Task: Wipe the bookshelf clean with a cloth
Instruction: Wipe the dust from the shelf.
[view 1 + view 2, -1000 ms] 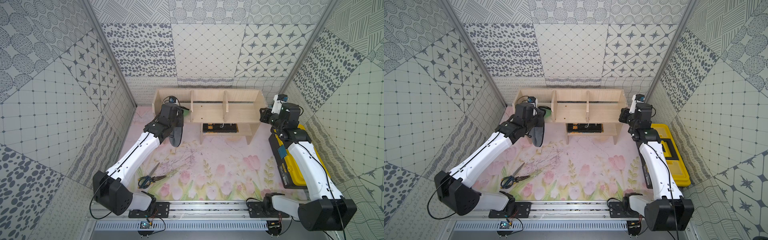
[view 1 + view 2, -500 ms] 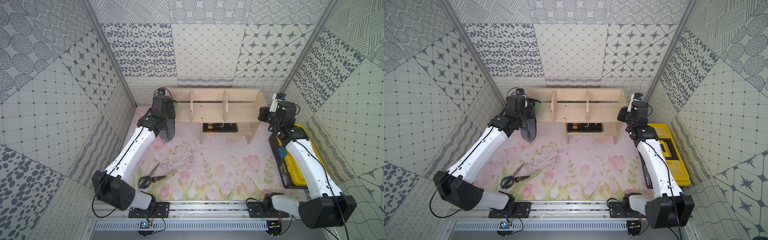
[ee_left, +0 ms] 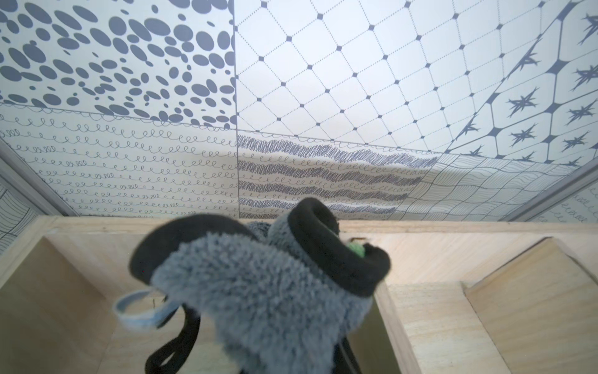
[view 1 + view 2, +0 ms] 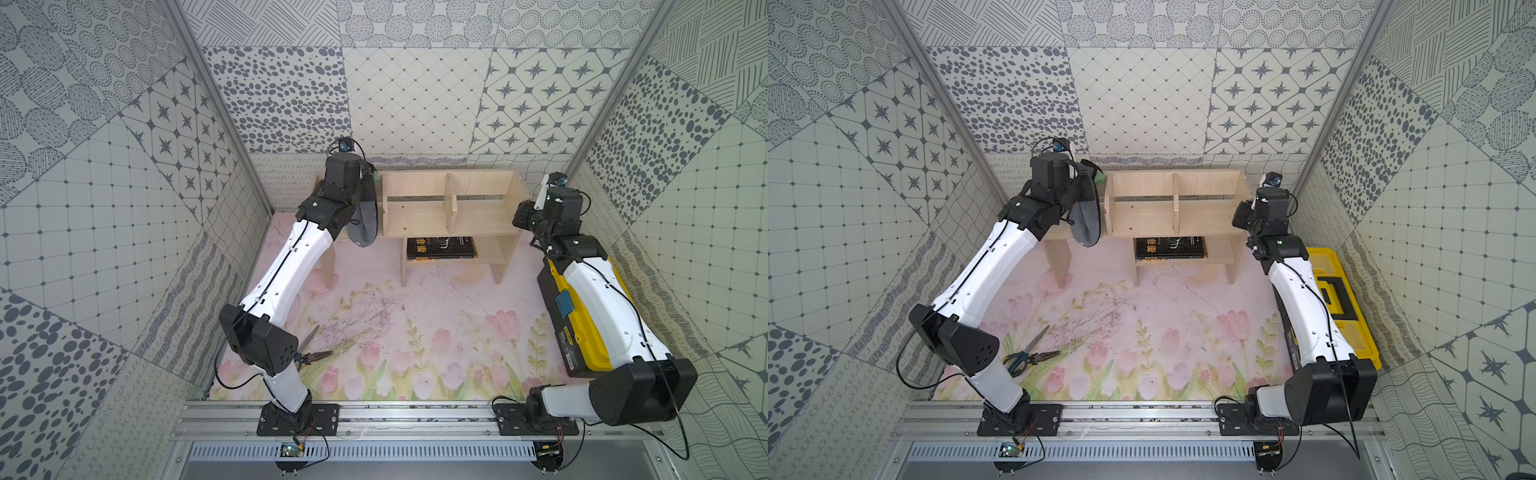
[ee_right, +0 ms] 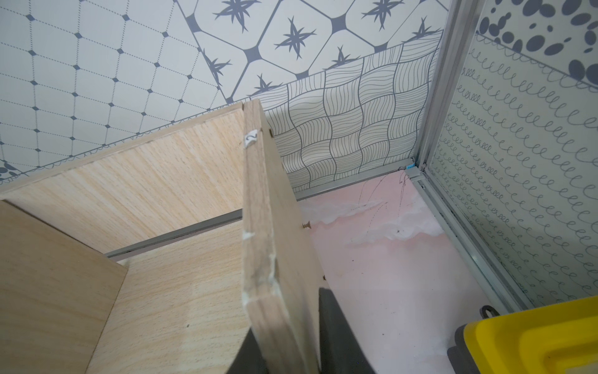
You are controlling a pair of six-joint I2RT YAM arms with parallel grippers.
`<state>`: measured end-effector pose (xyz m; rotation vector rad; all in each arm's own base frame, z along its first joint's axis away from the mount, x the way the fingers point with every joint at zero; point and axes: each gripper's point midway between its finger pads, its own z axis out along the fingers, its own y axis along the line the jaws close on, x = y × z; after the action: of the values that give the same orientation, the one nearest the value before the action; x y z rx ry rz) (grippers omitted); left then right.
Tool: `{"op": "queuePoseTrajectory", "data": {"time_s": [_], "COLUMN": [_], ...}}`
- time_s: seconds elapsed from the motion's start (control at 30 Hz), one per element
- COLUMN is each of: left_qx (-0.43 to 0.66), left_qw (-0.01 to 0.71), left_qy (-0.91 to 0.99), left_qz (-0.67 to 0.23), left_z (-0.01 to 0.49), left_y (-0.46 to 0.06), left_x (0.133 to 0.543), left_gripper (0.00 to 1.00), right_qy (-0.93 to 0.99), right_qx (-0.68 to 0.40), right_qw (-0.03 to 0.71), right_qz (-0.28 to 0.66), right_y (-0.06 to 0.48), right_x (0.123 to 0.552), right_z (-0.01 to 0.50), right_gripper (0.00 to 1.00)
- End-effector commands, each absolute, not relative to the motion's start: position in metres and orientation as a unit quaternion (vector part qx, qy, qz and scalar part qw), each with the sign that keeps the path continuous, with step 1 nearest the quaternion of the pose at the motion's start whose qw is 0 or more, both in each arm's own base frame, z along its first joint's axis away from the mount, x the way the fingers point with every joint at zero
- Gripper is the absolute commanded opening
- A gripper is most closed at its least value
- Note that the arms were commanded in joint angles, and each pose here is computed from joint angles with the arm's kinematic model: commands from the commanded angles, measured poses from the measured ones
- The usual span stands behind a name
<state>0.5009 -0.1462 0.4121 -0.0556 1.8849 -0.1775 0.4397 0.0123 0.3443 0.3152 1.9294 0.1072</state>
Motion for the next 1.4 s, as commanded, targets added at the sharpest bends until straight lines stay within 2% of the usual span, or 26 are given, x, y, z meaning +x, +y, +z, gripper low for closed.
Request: {"op": "queuePoseTrajectory", "data": {"time_s": [0.0,0.27,0.43,0.6,0.73,0.9,1.0,1.2,1.37], "left_qx": [-0.056,-0.105,-0.104,-0.127,-0.125,-0.076,-0.055,-0.057,-0.004], "left_qw": [0.606,0.601,0.588,0.577,0.570,0.569,0.559,0.541,0.524], "left_qy": [0.792,0.792,0.800,0.805,0.812,0.816,0.824,0.836,0.835], "left_qz": [-0.045,0.032,0.052,0.056,0.001,-0.066,-0.071,-0.071,-0.169], "left_z": [0.430,0.422,0.400,0.395,0.394,0.373,0.352,0.323,0.309], "left_y": [-0.114,-0.034,-0.022,-0.012,-0.032,-0.088,-0.107,-0.106,-0.154], "left_x": [0.499,0.462,0.444,0.454,0.465,0.470,0.466,0.457,0.447], "left_gripper": [0.00,0.00,0.00,0.00,0.00,0.00,0.00,0.00,0.00], "right_qy": [0.846,0.840,0.827,0.811,0.815,0.819,0.828,0.820,0.821], "right_qx": [0.221,0.203,0.225,0.267,0.263,0.244,0.223,0.222,0.230], "right_qw": [0.482,0.495,0.507,0.514,0.508,0.502,0.491,0.503,0.496], "right_qz": [0.056,0.093,0.089,0.078,0.094,0.133,0.152,0.156,0.165], "right_y": [0.003,0.013,0.005,-0.008,-0.002,0.014,0.026,0.028,0.030], "right_x": [0.430,0.411,0.392,0.368,0.367,0.385,0.405,0.425,0.427], "right_z": [0.275,0.267,0.256,0.241,0.236,0.241,0.242,0.255,0.246], "right_gripper": [0.00,0.00,0.00,0.00,0.00,0.00,0.00,0.00,0.00]}}
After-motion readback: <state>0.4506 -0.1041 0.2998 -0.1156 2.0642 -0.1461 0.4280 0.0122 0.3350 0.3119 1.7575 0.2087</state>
